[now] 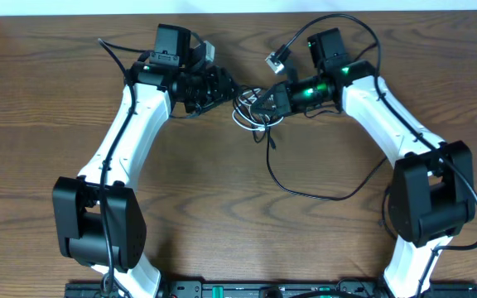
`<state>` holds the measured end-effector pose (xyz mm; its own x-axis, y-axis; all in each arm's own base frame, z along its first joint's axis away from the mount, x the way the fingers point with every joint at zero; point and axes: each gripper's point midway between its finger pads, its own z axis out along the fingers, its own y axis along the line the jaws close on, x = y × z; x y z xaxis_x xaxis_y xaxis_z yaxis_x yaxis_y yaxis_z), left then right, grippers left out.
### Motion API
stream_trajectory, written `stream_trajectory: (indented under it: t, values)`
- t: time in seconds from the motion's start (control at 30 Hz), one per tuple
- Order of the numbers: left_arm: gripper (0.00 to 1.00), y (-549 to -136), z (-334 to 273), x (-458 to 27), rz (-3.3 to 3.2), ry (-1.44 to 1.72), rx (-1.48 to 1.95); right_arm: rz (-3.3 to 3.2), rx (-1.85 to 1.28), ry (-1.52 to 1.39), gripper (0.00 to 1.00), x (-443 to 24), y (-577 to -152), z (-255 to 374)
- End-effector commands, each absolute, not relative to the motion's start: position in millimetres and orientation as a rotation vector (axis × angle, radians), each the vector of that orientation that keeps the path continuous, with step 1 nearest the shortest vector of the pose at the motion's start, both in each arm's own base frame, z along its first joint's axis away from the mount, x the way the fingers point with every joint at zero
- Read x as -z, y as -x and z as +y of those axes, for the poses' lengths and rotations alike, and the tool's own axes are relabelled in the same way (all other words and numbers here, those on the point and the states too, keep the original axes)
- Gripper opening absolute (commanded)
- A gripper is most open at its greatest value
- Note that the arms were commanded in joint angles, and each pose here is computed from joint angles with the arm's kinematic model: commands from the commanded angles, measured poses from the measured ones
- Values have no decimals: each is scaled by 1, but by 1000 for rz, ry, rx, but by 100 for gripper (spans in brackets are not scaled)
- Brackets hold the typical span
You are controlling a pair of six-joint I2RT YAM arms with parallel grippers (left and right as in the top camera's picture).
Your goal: Untangle cables
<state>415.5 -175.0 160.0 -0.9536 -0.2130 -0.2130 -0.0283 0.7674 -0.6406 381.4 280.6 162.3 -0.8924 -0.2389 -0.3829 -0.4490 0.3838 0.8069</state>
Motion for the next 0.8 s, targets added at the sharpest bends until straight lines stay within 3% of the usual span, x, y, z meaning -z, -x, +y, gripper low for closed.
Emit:
stream_trajectory:
  t: [0.0,0.77]
  values:
    - [61,-421,-176,-165,2657,131,947,2286,-1612,747,1,-184,-373,274]
    - [63,-433,-203,-155,2626,74,978,2299,-1593,817,1,-179,-359,271]
